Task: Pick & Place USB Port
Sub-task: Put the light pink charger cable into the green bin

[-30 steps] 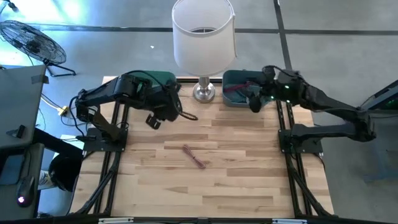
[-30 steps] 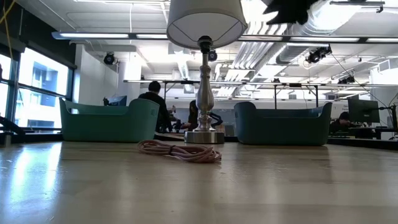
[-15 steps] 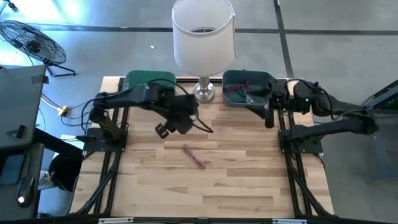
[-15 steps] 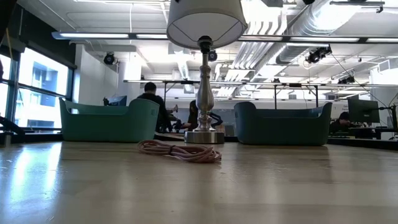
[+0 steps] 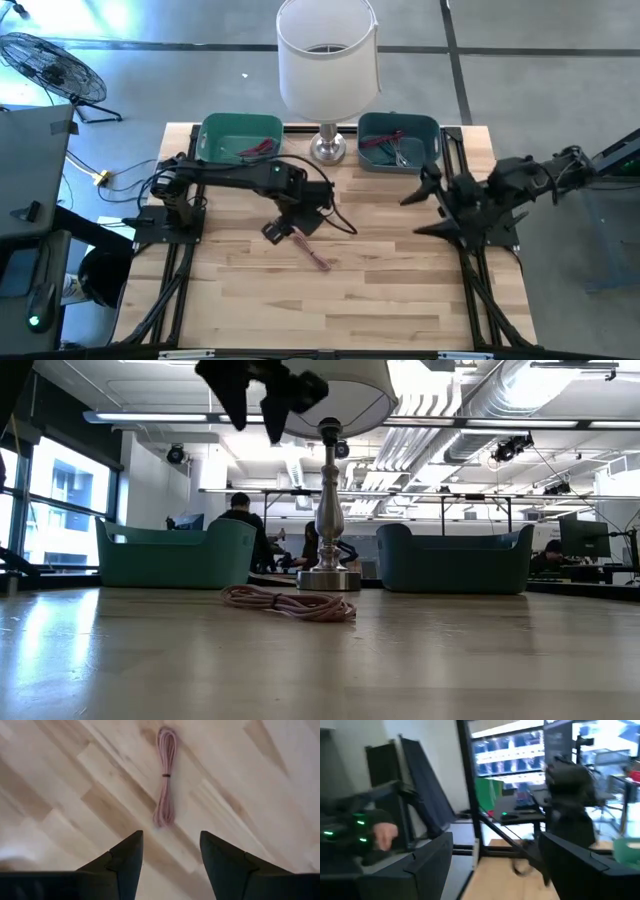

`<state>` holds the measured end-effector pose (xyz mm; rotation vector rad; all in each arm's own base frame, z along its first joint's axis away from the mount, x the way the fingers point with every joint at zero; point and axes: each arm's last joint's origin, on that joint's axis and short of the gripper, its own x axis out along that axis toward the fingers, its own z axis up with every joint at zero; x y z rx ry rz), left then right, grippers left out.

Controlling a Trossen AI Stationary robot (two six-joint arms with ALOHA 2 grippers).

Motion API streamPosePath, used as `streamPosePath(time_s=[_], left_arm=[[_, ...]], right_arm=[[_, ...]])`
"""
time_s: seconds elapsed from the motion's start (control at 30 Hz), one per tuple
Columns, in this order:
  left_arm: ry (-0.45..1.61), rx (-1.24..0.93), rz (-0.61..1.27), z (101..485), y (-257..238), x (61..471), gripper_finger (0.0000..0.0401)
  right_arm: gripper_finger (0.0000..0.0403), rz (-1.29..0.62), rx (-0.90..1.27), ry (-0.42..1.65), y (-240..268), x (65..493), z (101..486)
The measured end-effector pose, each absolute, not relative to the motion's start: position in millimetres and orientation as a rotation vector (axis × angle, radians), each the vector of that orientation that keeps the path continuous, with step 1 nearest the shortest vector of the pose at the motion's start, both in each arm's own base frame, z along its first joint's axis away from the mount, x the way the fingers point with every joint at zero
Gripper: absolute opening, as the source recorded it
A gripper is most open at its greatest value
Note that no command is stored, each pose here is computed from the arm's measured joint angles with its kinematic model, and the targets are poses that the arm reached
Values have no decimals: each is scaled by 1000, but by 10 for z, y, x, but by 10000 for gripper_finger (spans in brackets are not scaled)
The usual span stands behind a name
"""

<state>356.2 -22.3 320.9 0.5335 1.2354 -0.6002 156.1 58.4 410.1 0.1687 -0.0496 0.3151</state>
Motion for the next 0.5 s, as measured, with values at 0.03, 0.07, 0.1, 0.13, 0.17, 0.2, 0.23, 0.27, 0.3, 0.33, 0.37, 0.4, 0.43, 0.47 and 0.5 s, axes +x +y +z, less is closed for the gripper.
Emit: streamPosePath(time_s=[0.03, 0.07, 0.1, 0.13, 0.17, 0.2, 0.23, 0.27, 0.3, 0.33, 0.37, 0.4, 0.43, 0.47, 0.5], left_arm=[[1238, 509, -594, 3156, -226, 3573, 192], [1239, 482, -578, 3111, -229, 3588, 192], [1237, 449, -558, 3078, -231, 3607, 192], [1236, 415, -530, 3058, -231, 3621, 192], [1233, 382, -501, 3047, -232, 3632, 192], [1231, 346, -470, 3042, -232, 3643, 192], [1231, 307, -436, 3042, -232, 3652, 192], [1232, 267, -397, 3043, -231, 3661, 192], [1232, 227, -349, 3046, -228, 3672, 192], [1226, 183, -305, 3050, -227, 3686, 192], [1218, 146, -269, 3055, -227, 3700, 192], [1214, 116, -242, 3057, -227, 3708, 192], [1214, 96, -228, 3058, -232, 3710, 192], [1215, 85, -219, 3058, -248, 3710, 192], [1213, 82, -217, 3059, -255, 3712, 192]], right_arm=[[287, 327, 169, -53, 612, 1543, 4106], [287, 342, 170, -55, 639, 1529, 4110], [287, 359, 171, -62, 665, 1517, 4118], [287, 373, 172, -64, 686, 1506, 4122], [287, 386, 171, -63, 706, 1497, 4122], [287, 397, 165, -64, 722, 1489, 4122], [287, 406, 153, -66, 737, 1481, 4122], [287, 415, 144, -67, 750, 1475, 4122], [287, 421, 139, -68, 760, 1469, 4122], [287, 429, 140, -68, 769, 1461, 4124], [287, 438, 148, -68, 775, 1450, 4127], [287, 454, 156, -66, 784, 1442, 4128], [287, 470, 161, -67, 790, 1428, 4133], [287, 485, 166, -69, 796, 1411, 4138], [287, 500, 167, -71, 807, 1396, 4142]])
